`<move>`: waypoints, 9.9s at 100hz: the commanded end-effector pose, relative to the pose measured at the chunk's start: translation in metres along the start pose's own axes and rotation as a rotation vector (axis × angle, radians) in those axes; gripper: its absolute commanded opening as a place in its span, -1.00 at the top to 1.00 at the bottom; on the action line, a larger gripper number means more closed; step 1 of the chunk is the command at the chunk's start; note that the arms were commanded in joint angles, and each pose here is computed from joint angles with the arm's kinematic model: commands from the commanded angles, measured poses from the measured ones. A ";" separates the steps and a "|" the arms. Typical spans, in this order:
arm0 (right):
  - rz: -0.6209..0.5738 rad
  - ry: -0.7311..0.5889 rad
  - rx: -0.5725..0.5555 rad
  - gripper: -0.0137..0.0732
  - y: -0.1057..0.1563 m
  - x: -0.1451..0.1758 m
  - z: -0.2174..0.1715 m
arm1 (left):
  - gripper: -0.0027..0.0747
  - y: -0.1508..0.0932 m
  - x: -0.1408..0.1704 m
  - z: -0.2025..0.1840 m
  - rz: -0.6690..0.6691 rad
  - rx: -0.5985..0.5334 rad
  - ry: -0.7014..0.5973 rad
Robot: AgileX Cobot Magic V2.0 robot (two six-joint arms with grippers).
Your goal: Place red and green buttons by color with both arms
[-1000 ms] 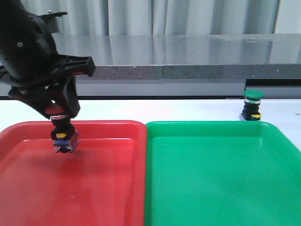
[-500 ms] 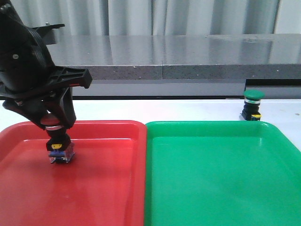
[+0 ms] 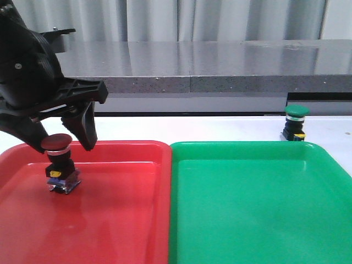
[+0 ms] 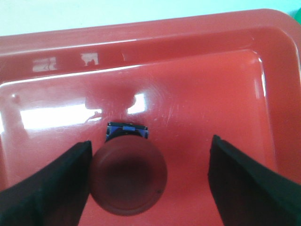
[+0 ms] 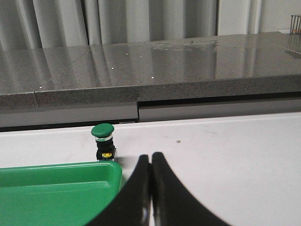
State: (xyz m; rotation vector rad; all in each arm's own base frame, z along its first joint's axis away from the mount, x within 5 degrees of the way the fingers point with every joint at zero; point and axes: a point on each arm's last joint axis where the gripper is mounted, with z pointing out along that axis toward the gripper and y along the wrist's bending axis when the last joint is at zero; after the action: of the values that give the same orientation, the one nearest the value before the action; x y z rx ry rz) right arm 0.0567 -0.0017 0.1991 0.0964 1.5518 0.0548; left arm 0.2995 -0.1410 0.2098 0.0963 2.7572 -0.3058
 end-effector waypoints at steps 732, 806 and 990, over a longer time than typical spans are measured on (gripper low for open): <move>0.070 1.141 0.007 -0.51 0.070 -0.055 0.353 | 0.98 0.108 0.232 -0.119 0.078 -0.099 -1.331; 0.069 1.205 0.003 0.15 0.071 -0.025 0.367 | 0.98 0.108 0.232 -0.119 0.078 -0.099 -1.331; 0.060 1.159 -0.257 0.16 0.182 -0.024 0.216 | 0.98 0.108 0.232 -0.119 0.078 -0.099 -1.331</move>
State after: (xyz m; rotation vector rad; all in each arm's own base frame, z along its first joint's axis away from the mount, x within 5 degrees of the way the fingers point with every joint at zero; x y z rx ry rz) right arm 0.2748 0.1697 0.2247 -0.1359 2.7970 0.3430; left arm 0.0562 -0.0032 0.2069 -0.0232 1.5446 -0.1138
